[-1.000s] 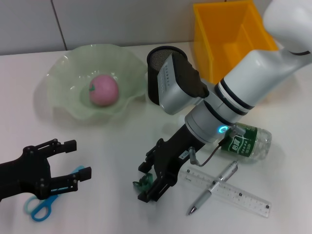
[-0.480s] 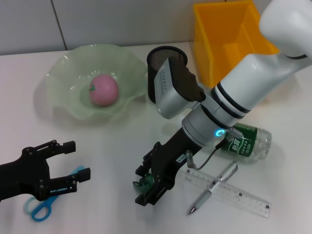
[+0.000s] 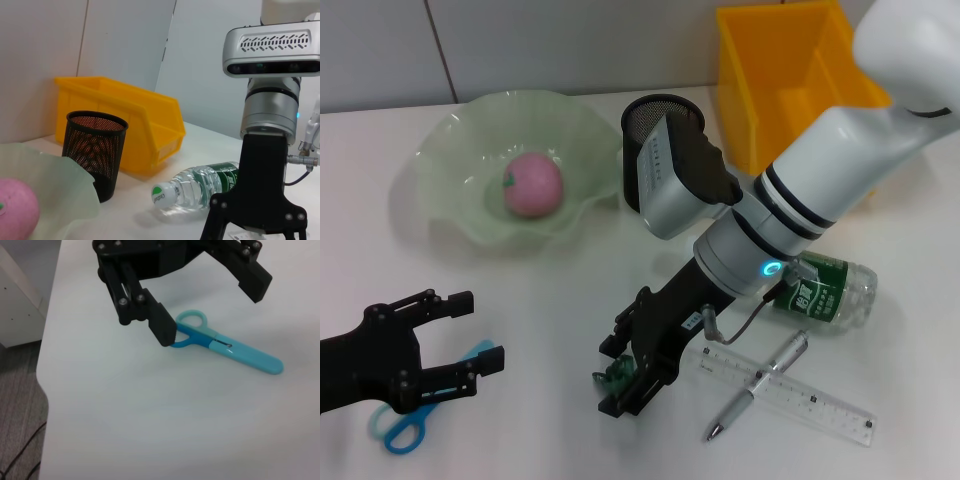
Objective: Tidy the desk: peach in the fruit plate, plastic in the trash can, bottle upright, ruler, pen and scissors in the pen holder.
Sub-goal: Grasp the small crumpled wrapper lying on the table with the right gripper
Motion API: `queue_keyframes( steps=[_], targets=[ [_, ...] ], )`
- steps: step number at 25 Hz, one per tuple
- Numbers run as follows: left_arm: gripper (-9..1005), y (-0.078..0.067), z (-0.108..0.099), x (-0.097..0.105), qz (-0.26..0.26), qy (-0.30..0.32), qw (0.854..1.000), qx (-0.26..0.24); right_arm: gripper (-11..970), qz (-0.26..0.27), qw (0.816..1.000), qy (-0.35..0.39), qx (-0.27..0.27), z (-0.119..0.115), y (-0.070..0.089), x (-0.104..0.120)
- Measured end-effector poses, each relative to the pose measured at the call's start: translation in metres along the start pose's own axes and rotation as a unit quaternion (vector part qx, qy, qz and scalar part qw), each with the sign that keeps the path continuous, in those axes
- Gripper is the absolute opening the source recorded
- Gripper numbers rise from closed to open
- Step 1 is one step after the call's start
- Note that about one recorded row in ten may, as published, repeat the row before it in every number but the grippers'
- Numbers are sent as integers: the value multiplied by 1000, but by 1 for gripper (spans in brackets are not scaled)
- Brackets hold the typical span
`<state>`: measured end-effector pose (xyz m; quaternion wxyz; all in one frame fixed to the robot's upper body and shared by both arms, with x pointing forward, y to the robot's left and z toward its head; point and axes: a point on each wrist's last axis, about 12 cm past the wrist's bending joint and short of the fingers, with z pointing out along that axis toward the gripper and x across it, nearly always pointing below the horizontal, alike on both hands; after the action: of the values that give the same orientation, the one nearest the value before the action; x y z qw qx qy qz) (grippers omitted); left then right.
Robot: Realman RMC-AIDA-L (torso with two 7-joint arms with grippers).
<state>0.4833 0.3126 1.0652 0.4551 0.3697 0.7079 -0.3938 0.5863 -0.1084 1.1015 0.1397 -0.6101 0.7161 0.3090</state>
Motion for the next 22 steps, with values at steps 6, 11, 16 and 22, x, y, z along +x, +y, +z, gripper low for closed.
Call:
queue_keyframes(
  steps=[6,11,16,22],
  targets=[
    [846,-1,1,1,2,-1,1000,1,776,-1,1000,6,3,-2,-1,2],
    [846,-1,2,1,1,-2,1000,2,768,-4,1000,11,11,-1,-3,2],
    [846,-1,2,1,1,-2,1000,2,725,-4,1000,10,14,-1,-3,2],
    [847,-1,2,0,3,-2,1000,2,497,-3,1000,9,14,0,-3,3]
  ],
)
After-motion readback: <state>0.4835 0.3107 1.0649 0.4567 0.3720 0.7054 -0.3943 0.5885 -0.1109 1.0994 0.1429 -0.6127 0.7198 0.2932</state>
